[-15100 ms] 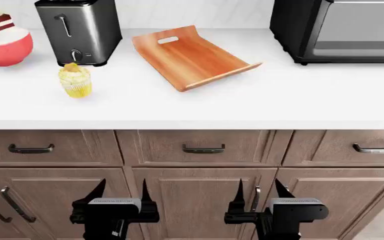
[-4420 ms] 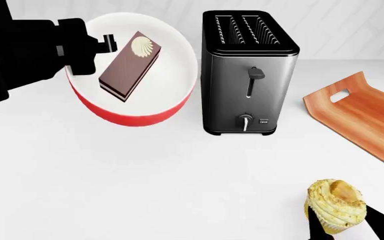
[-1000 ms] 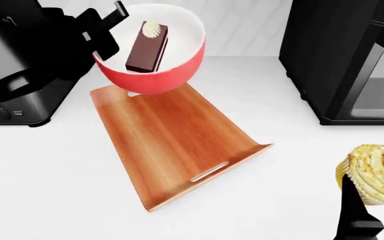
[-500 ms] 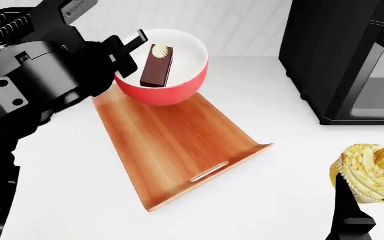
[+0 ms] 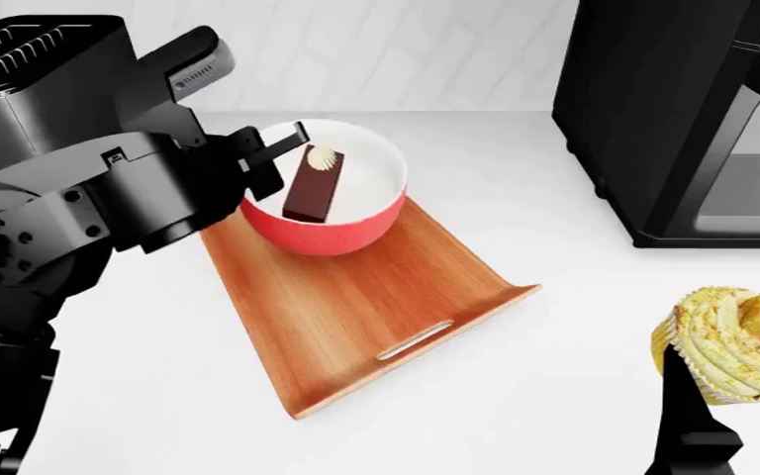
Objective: Pick up the bowl with cake and place it on the tray. Pick up the cupcake and place it on the tray.
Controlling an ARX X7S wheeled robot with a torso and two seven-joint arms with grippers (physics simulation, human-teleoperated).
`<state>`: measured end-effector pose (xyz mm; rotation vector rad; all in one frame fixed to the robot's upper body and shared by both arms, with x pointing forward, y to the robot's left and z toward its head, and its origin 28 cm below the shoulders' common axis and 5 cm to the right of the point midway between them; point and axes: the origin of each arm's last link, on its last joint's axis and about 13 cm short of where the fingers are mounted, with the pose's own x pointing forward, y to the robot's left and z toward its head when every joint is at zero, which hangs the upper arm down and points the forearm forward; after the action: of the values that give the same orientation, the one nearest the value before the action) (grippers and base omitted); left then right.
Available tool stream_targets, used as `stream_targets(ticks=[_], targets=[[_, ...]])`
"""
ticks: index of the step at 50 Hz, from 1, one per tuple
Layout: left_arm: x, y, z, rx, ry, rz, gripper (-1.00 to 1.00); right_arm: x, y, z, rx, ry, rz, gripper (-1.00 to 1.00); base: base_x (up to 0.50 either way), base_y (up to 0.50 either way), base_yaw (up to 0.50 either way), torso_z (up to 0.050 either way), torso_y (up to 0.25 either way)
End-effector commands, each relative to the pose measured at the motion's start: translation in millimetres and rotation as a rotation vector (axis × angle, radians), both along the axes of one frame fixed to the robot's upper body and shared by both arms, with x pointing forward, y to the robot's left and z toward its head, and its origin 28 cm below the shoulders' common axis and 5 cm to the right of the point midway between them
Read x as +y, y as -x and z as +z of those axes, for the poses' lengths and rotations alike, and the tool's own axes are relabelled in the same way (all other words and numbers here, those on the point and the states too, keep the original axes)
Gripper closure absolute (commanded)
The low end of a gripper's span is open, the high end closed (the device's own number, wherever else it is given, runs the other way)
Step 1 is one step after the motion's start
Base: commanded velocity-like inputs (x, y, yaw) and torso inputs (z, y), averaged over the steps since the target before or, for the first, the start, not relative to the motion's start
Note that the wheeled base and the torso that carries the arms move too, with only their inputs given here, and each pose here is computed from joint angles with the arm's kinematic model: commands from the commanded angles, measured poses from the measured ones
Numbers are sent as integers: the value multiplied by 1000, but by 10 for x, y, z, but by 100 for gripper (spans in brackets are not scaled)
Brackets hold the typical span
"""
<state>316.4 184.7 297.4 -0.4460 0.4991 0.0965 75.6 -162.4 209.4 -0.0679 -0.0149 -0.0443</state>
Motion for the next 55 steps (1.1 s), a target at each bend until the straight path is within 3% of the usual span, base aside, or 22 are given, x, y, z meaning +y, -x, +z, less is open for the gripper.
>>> stream_targets(ticks=[1,22,23,43,55], targets=[[13,-22,17,-17,2,-15,100,-5,-9,-4,0,5,1,100,0,0,0,0,0],[5,-27,-29,8,-11,-32,100,-5,5,-5,-1,2,1,100,0,0,0,0,2],[5,-26,-28,9,-12,-32,-100,-6,6,-5,-2,2,1,100,0,0,0,0,0],[67,42,87,-15,-47,-15,-100,-5,3,-8,0,-1,3,100,0,0,0,0,0],[118,411,531,-164,-179,-37,-100,12,1,-1,-5,5,7,100,0,0,0,0,0]])
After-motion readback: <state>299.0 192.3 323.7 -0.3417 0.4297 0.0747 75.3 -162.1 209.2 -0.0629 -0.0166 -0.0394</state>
